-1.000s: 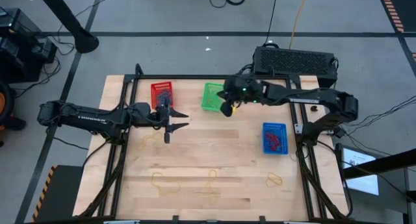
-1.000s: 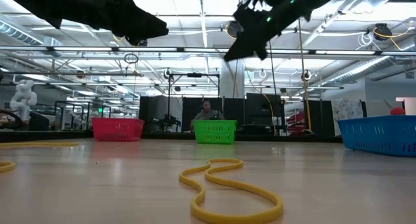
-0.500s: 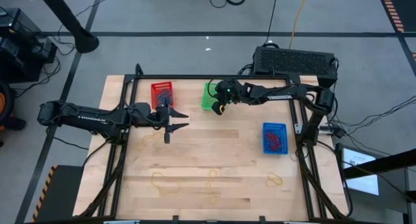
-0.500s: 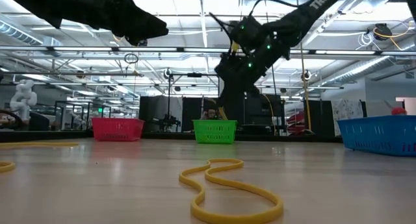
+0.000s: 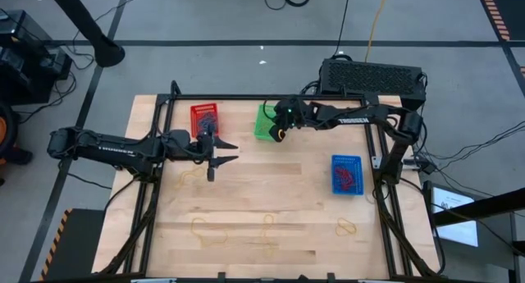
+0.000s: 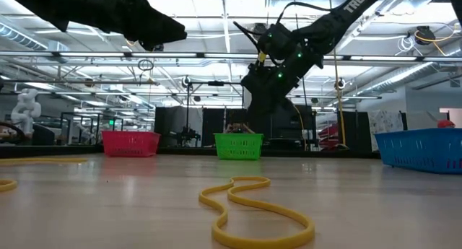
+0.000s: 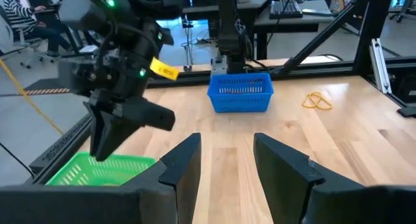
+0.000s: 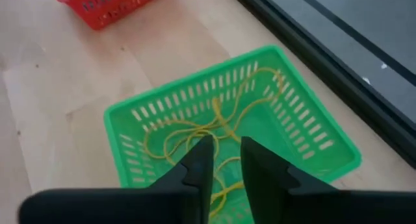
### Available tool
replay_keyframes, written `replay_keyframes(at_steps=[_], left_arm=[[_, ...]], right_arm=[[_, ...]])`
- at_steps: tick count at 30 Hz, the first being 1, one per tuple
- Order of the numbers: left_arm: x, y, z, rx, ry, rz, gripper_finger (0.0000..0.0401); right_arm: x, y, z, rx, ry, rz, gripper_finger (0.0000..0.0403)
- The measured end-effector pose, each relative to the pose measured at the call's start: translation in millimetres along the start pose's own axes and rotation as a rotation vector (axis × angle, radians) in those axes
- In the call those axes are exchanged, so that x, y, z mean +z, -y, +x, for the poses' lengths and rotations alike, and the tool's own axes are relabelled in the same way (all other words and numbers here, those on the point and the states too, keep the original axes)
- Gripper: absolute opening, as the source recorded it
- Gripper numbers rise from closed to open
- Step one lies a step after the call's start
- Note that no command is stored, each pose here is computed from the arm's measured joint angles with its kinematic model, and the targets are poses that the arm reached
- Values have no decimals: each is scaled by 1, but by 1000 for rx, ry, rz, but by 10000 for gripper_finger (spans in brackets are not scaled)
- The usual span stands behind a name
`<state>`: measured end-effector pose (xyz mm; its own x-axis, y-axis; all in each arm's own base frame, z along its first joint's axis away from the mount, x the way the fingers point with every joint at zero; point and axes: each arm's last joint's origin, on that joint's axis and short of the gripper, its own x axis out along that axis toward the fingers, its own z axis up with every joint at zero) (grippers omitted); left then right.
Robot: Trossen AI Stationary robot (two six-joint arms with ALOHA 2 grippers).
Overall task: Sort rubber bands into baskets
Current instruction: Put the yellow rubber band into the green bin
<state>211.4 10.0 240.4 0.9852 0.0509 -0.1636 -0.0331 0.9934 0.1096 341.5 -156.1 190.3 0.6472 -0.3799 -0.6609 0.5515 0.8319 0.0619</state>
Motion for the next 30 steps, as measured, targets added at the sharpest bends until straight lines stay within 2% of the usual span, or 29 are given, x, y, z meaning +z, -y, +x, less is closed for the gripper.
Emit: replay_keyframes(at_steps=[3, 7, 13, 19, 25, 30], left_arm=[[-3, 0, 0, -4, -35, -5, 150], [-11, 2, -1, -32, -113, -81, 150], [-16, 9, -2, -268, -163, -120, 150], [-9, 21, -4, -468, -95, -119, 150], [-1, 33, -5, -526, -16, -56, 150], [3, 41, -6, -561, 34, -29, 150]], right_arm=[[0, 1, -1, 0, -6, -2, 92], [2, -2, -12, 26, -25, -13, 109], [3, -23, -48, 221, -96, -48, 110], [-8, -66, -105, 370, -205, -68, 105], [-35, -122, -166, 511, -310, -59, 104], [-68, -167, -201, 620, -418, -58, 104]])
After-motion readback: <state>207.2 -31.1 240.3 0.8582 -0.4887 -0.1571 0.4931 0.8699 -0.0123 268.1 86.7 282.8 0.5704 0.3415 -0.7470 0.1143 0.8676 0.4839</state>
